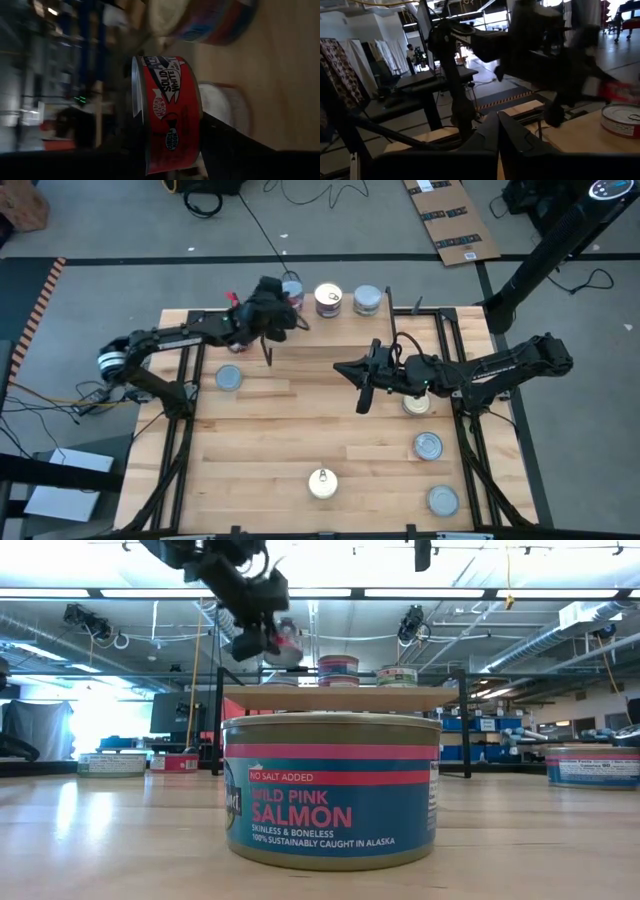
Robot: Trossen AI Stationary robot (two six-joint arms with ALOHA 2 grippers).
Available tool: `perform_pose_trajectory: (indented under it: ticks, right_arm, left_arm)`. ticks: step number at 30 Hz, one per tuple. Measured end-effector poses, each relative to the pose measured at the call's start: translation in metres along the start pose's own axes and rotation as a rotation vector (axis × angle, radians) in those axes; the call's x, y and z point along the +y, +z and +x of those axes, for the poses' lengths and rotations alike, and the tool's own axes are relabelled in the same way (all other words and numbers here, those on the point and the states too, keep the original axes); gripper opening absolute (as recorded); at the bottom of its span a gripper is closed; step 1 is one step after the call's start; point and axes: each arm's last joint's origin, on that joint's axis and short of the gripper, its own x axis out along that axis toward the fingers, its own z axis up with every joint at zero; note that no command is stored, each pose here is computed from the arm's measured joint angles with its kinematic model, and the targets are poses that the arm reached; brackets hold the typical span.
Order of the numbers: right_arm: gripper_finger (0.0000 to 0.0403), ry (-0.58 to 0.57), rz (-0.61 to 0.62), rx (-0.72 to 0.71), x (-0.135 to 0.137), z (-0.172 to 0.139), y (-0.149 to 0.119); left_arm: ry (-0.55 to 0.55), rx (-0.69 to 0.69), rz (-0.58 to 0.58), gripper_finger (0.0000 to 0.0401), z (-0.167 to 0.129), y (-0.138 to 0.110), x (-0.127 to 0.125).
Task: Stack canned seafood by type on shelf
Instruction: Stack the red tuna can on top of the red tuna can on the shelf
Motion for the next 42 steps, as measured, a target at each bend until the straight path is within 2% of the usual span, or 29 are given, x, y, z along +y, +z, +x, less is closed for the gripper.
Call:
perform_pose_trajectory:
  ticks: [3,8,13,19,29,38,42]
  right_arm:
    - [0.0009,0.005,-0.001,0.001,0.001,0.000,0.000]
    - [0.0010,0.023,-0.014,0.005,0.006,-0.002,-0.001]
    - [0.0009,0.041,-0.028,0.010,0.011,-0.004,-0.003]
    - [0.0009,0.047,-0.048,0.010,0.012,-0.005,-0.003]
    - [0.0010,0.046,-0.046,0.009,0.012,-0.005,-0.003]
    - [0.0010,0.044,-0.048,0.010,0.012,-0.005,-0.003]
    - [0.0010,0.048,-0.049,0.010,0.012,-0.005,-0.003]
  left_arm:
    - [-0.037,0.045,-0.026,0.0143,0.014,0.010,-0.002]
    - [-0.010,0.106,-0.044,0.0143,0.029,0.021,0.001]
    - [0.028,0.171,-0.049,0.0143,0.032,0.020,0.002]
    - [-0.030,0.217,-0.033,0.0143,0.032,0.013,-0.004]
    - [-0.091,0.219,-0.053,0.0143,0.035,0.009,-0.008]
    - [-0.097,0.228,-0.047,0.0144,0.034,0.008,-0.009]
    - [-0.101,0.234,-0.069,0.0164,0.034,0.007,-0.010]
